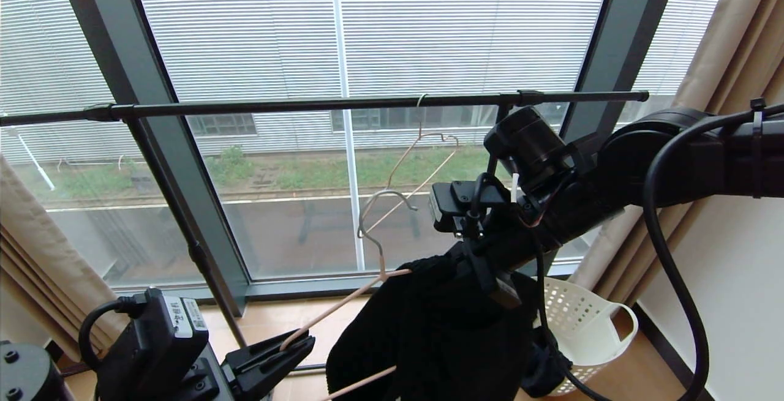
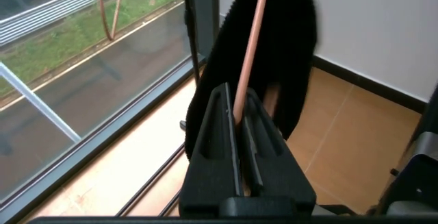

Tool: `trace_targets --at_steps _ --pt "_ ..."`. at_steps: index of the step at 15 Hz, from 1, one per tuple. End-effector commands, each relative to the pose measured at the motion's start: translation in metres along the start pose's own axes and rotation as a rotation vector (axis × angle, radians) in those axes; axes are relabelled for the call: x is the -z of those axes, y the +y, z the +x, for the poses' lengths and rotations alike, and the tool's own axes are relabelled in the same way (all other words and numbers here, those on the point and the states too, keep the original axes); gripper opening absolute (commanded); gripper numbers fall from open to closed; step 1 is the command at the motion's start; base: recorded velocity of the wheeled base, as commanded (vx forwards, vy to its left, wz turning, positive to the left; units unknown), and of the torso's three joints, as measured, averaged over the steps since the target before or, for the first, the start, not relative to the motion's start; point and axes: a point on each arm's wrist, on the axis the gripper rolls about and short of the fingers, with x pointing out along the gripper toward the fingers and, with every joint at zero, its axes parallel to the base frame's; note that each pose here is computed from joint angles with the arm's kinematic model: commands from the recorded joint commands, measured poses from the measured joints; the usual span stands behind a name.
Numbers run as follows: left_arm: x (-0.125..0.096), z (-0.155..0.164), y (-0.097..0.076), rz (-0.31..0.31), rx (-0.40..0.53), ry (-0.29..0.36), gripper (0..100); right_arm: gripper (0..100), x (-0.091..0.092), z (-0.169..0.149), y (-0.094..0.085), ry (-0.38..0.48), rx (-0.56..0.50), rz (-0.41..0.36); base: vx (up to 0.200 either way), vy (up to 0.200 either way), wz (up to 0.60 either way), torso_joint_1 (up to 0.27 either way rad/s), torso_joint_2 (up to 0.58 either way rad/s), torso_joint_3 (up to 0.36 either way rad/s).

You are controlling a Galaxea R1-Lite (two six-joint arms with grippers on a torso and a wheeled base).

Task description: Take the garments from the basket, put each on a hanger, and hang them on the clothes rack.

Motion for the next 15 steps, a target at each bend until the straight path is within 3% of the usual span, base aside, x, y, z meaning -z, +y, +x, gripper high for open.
trace_targets --at_steps 1,8,9,13,15 --pt "0.001 0.001 0.0 0.0 0.004 0.005 0 0 0.0 0.0 0.001 -0.002 0.001 0.0 0.0 0.0 0.0 0.0 0.0 0.0" --pt "0.002 0.004 0.006 0.015 -0.031 0.021 0 0 -0.001 -0.002 0.002 -0.003 0.003 -0.002 0.0 0.0 0.0 0.0 0.0 0.0" --pt "0.002 0.003 0.006 0.016 -0.035 0.021 100 0 -0.002 -0.004 0.003 -0.007 0.007 -0.005 0.0 0.0 0.0 0.0 0.0 0.0" --pt "0.001 0.004 0.007 0.011 -0.036 0.015 100 0 -0.001 -0.004 0.004 -0.006 0.006 -0.004 0.0 0.0 0.0 0.0 0.0 0.0" --pt "-0.001 0.001 0.028 -0.008 -0.078 -0.008 100 0 -0.001 -0.007 0.007 -0.006 0.006 -0.006 0.0 0.0 0.0 0.0 0.0 0.0"
